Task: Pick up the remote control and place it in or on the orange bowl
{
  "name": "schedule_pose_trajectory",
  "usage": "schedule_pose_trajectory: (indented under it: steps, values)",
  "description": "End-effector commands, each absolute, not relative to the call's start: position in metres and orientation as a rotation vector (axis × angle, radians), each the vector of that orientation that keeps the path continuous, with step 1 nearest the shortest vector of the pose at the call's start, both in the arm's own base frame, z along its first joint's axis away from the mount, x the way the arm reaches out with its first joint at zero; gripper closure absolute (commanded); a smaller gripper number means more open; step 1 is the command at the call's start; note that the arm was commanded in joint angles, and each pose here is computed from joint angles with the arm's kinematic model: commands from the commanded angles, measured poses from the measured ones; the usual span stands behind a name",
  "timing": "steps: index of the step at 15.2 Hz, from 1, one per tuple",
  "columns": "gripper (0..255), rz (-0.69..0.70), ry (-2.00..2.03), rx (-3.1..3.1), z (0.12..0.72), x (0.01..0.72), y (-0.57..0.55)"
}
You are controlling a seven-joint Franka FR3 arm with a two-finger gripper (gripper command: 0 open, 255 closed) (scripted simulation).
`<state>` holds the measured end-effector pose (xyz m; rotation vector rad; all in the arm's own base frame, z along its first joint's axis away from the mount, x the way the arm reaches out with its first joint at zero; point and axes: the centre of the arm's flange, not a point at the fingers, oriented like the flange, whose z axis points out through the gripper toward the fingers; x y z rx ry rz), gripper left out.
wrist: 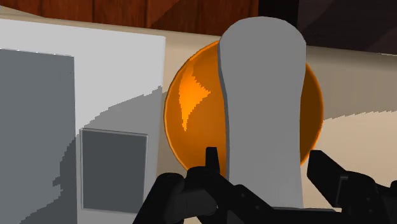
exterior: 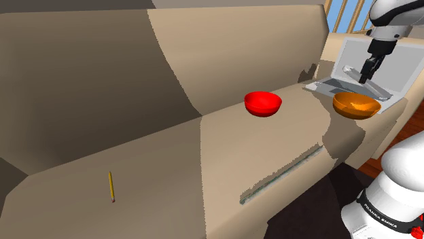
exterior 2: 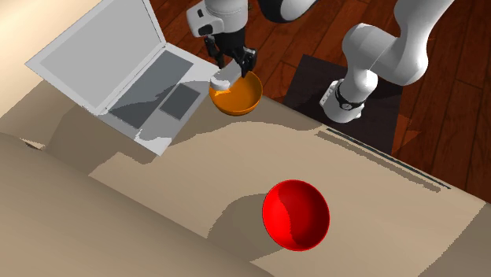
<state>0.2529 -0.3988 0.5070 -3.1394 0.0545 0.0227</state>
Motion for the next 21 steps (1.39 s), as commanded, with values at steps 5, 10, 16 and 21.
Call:
schedule_pose_trajectory:
  steps: [5, 10, 16, 21]
  values:
    - [255, 0.023, 0.053, -3.14, 0.477, 0.248, -0.399]
    - [255, 0.023, 0.053, -3.14, 0.451, 0.248, -0.399]
    - [255, 0.023, 0.053, -3.14, 0.436, 0.248, -0.399]
    - [255, 0.023, 0.053, -3.14, 0.436, 0.248, -0.399]
